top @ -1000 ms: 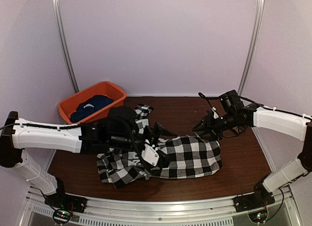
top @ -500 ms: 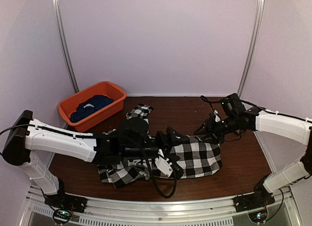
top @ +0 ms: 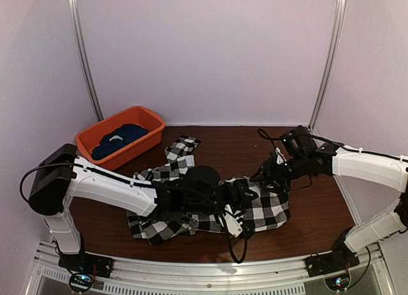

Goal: Pin the brooch onto the clothing
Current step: Pass from the right arm to the left

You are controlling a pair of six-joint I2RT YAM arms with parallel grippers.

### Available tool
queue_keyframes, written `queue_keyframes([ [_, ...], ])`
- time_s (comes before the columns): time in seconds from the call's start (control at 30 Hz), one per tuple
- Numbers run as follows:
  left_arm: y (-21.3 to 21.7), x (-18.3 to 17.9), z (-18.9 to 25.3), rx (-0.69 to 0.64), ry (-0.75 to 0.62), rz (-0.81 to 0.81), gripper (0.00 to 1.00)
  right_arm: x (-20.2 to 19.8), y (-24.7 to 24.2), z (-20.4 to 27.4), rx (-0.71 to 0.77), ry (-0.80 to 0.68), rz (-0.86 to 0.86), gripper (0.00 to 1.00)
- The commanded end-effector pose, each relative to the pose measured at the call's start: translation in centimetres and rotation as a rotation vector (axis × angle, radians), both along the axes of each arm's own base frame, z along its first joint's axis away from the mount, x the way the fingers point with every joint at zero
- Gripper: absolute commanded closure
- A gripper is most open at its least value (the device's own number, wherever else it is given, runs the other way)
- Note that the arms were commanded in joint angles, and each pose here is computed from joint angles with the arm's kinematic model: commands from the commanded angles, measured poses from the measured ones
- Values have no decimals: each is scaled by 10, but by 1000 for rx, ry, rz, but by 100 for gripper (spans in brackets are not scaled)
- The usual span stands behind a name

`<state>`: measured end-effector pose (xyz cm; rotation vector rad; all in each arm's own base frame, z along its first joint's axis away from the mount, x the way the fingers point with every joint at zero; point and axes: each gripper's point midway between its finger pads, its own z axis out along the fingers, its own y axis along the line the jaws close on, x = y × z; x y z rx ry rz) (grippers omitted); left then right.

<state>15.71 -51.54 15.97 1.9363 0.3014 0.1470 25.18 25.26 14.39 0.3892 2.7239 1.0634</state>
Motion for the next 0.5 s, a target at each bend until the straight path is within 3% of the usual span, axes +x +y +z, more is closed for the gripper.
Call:
queue_keyframes([
  [0.0,-12,12,4,-36,-36,55,30,-1,-5,-8,-57,-7,-40,54],
  [0.47,-33,38,1,-116,-92,165,33,-8,6,-14,-87,-25,-37,54],
])
